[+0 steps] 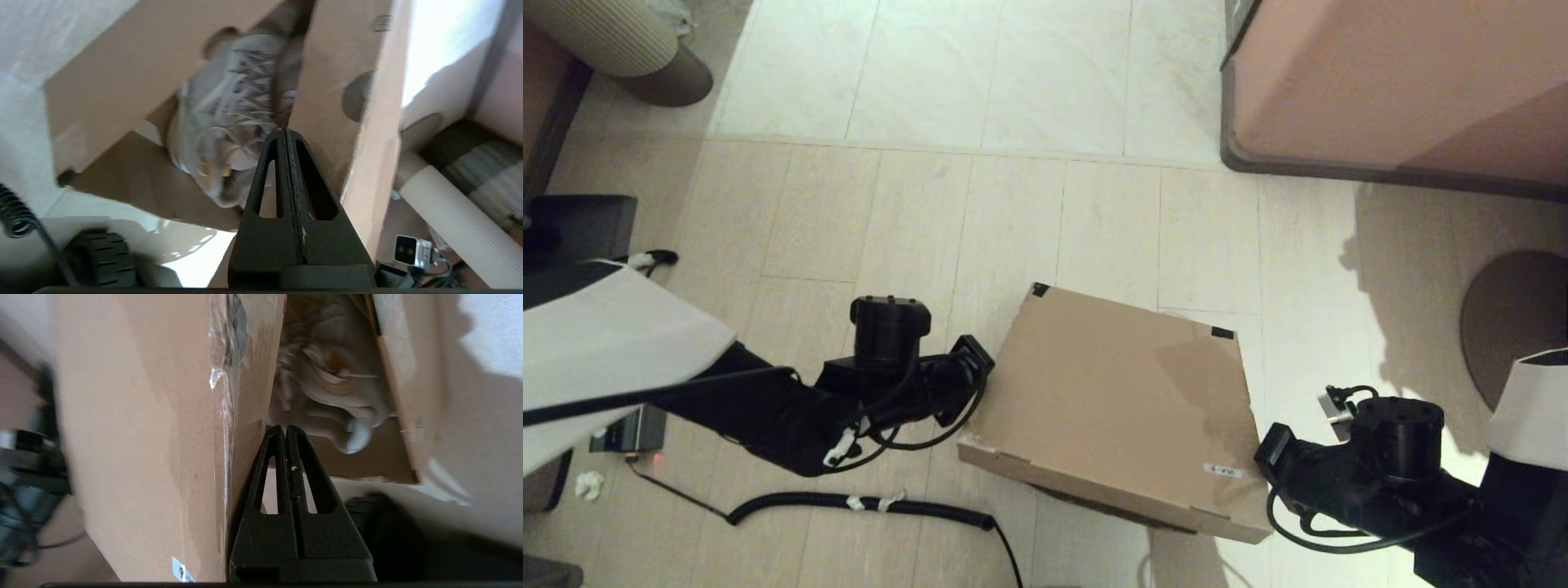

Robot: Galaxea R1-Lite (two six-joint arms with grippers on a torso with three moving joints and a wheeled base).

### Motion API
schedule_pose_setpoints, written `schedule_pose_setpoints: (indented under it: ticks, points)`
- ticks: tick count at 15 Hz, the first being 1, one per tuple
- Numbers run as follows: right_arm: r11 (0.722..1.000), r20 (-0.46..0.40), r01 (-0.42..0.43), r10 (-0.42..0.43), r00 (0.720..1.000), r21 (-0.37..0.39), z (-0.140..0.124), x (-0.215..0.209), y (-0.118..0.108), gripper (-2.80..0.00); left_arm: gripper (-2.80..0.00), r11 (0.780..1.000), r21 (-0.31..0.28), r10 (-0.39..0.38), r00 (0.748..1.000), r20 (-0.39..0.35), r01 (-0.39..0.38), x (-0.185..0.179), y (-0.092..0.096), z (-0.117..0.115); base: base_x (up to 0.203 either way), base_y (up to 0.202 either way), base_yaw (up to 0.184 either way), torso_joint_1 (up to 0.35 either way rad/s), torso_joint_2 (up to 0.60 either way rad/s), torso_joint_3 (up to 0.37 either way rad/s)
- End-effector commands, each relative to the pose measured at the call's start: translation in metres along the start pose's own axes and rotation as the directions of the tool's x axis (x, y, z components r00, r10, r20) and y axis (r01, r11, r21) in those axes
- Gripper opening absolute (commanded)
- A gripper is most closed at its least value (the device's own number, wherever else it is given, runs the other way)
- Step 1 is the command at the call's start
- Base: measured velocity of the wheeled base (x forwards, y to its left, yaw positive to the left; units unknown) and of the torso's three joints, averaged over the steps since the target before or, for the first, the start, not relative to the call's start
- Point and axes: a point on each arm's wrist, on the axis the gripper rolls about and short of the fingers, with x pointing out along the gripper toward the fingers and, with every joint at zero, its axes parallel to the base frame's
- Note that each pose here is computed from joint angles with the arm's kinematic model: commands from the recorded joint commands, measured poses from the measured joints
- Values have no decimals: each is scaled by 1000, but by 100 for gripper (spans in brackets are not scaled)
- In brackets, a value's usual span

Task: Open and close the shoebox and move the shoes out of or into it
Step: Open the shoe box

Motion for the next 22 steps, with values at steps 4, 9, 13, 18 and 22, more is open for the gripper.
schedule_pose_setpoints:
  ticks: [4,9,13,18,22]
  points:
    - [995,21,-86,85,996,52,18,-24,19,-280,-280,999,-14,-37,998,46,38,-11,-9,12,0,0,0,0,0,0]
    - [974,-1,-138,140,990,180,33,-51,28,-280,-280,997,-41,-64,995,74,68,-10,-16,21,0,0,0,0,0,0]
    - [972,-9,-142,146,989,188,33,-51,28,-280,-280,994,-45,-87,980,178,96,-14,-18,59,0,0,0,0,0,0]
    - [967,16,-180,180,984,178,44,-46,35,-280,-280,995,-56,-72,966,250,88,-23,-9,85,0,0,0,0,0,0]
    - [960,59,-236,230,971,150,60,-40,47,-280,-280,996,-65,-52,974,221,68,-33,-12,75,0,0,0,0,0,0]
